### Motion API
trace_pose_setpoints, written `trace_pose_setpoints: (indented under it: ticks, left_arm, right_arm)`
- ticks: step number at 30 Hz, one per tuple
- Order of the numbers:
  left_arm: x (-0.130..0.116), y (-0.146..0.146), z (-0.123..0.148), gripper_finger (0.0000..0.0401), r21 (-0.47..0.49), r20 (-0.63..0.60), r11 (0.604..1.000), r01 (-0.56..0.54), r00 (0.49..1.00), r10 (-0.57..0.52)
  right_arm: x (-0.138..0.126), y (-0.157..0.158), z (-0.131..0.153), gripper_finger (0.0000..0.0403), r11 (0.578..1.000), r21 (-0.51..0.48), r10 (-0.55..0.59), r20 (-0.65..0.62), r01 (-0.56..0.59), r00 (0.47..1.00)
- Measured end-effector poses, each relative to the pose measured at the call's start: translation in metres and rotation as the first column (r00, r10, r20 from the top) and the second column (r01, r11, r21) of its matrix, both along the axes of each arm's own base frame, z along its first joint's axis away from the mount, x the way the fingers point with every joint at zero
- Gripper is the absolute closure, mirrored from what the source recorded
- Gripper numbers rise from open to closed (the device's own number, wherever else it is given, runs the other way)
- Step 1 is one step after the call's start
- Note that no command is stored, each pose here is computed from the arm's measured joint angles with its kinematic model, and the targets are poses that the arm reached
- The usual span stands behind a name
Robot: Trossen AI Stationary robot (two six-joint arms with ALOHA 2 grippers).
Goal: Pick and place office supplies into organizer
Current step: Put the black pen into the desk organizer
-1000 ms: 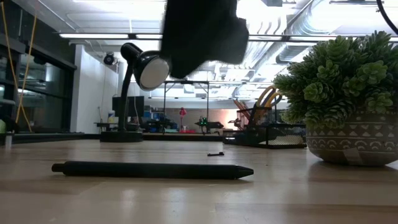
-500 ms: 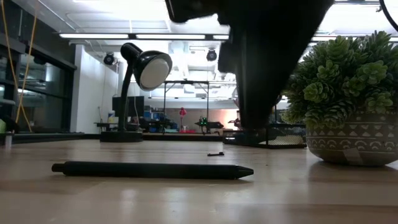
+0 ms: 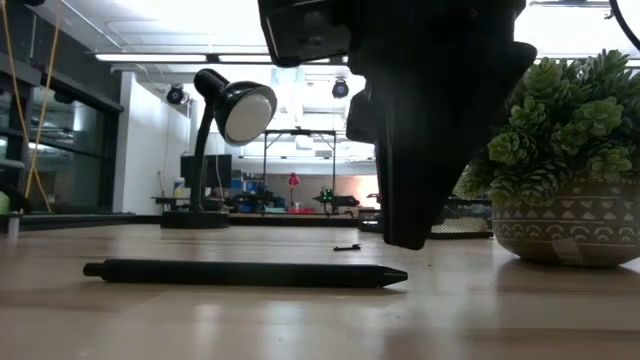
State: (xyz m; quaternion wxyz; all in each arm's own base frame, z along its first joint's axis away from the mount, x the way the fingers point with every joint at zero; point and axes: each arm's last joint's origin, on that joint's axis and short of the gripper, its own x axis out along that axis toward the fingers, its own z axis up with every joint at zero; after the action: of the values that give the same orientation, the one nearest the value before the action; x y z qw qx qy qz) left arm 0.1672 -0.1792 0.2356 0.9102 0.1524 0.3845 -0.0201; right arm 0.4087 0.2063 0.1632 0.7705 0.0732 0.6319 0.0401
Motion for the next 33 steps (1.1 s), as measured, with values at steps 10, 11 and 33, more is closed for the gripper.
trace_pose_setpoints:
  ticks: [10,11,33]
  left_arm:
    - [0.001,-0.001,0.001,0.0359,-0.001,0.028,1.000,-0.007,1.000,0.007]
    - [0.001,-0.001,0.001,0.0359,0.000,0.028,1.000,-0.007,1.000,0.007]
    - [0.002,0.000,0.002,0.0359,0.018,0.048,1.000,-0.021,0.999,0.020]
  right_arm:
    - [0.007,-0.012,-0.003,0.0320,1.000,-0.008,-0.006,0.027,0.006,1.000]
    - [0.008,-0.014,-0.003,0.0320,1.000,-0.003,-0.009,0.028,0.009,1.000]
    - [0.008,-0.015,-0.005,0.0320,1.000,0.020,0.022,0.009,-0.023,1.000]
